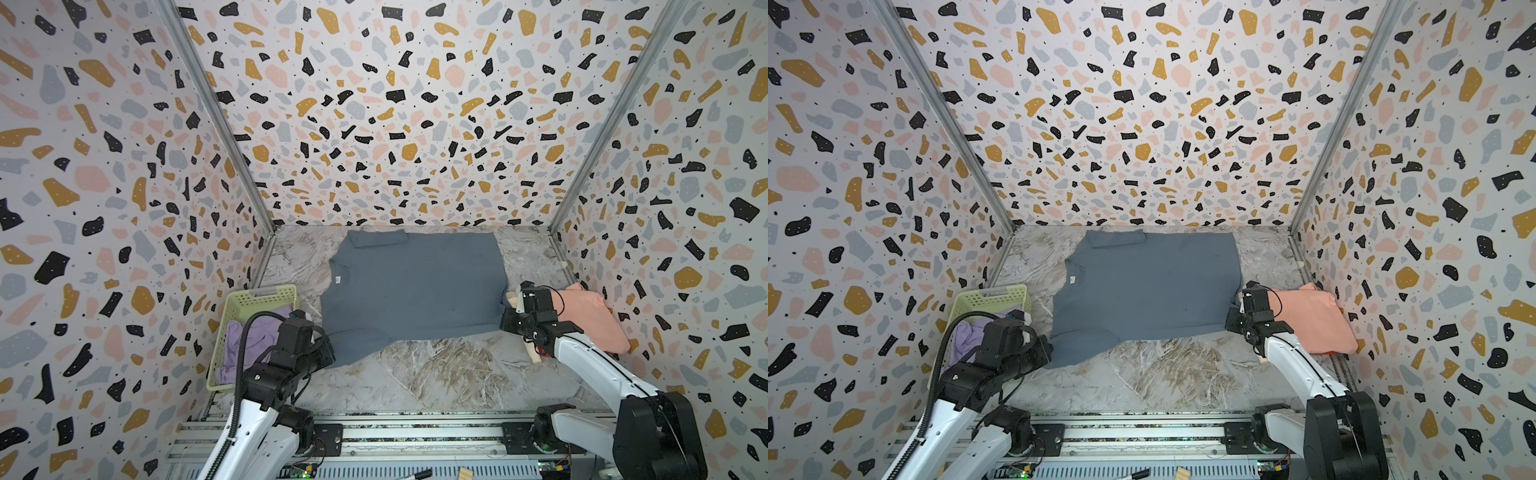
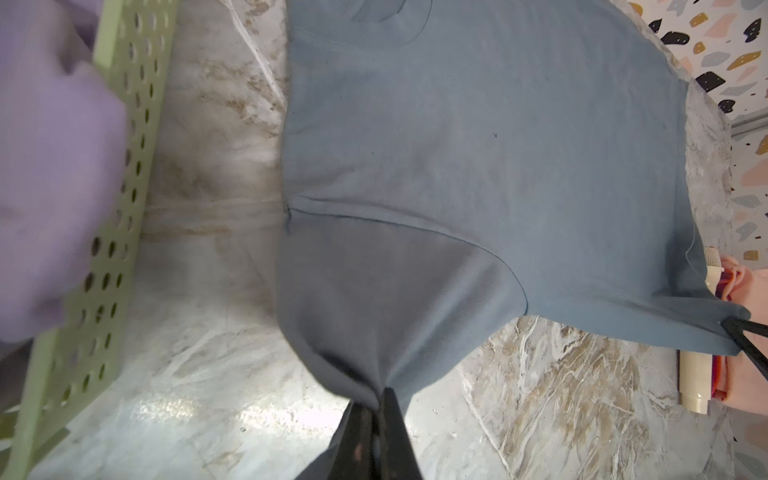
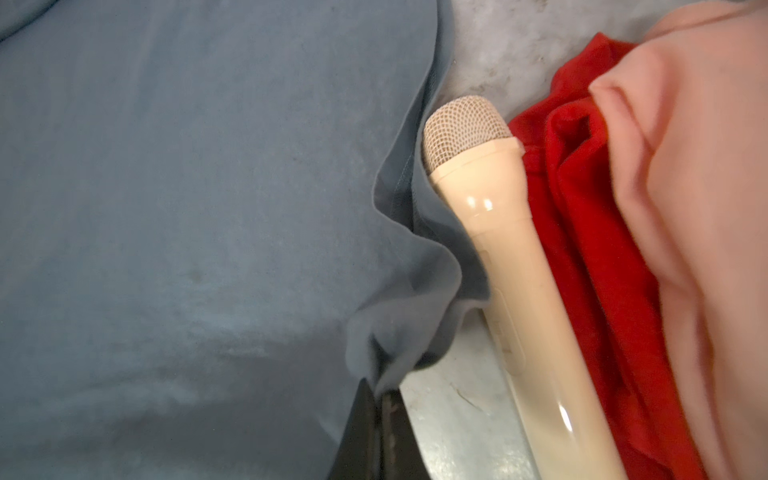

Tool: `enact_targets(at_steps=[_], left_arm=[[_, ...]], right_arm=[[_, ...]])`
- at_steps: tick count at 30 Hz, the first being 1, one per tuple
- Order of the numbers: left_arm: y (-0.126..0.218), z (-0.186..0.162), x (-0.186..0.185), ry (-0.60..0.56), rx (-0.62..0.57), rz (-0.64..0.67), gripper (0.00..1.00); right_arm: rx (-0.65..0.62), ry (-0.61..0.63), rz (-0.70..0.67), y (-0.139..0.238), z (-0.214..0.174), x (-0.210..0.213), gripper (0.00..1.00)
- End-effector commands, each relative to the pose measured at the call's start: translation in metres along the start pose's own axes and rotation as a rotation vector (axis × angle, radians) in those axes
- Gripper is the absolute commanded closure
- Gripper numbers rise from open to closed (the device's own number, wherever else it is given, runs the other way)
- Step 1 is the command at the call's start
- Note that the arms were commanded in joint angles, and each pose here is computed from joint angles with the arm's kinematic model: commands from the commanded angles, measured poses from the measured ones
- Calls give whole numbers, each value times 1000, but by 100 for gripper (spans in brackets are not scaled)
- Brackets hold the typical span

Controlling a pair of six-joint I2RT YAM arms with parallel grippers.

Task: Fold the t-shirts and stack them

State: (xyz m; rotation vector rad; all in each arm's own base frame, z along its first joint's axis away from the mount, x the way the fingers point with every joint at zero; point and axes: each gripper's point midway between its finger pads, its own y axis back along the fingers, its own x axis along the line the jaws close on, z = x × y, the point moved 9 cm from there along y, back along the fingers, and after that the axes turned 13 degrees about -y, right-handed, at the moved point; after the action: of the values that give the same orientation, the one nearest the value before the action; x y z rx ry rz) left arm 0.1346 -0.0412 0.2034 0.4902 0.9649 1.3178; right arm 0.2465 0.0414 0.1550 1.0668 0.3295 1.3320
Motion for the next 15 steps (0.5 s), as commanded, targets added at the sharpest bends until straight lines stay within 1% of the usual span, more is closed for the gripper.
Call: enact_targets(at_steps=[1,3,5,7,8,11,13,15], left_arm=[[10,-5,-1,-18,17,-16,100],[21,0,-4,-28,-13,-29,100],[34,5,-4,-35,-41,-1,100],[38,5,-3,-44,-40,18,100],[37,4,-3,-47,-32,13,100],[26,-1,-7,-44,-1,-61,100],[20,0,-11,-44,-4,-109,100],[19,7,-15,-59,-19,-130,100]], right_arm=[[-11,-10,5,13,4,2,100],[11,-17,27,18,2,4,100],[22,-22,47,22,0,5,100],[20,-23,47,22,-2,4,100],[20,-23,44,21,-2,3,100],[44,-33,39,16,-5,2,100],[45,-35,50,15,-4,4,100],[30,-35,62,17,-1,6,100]])
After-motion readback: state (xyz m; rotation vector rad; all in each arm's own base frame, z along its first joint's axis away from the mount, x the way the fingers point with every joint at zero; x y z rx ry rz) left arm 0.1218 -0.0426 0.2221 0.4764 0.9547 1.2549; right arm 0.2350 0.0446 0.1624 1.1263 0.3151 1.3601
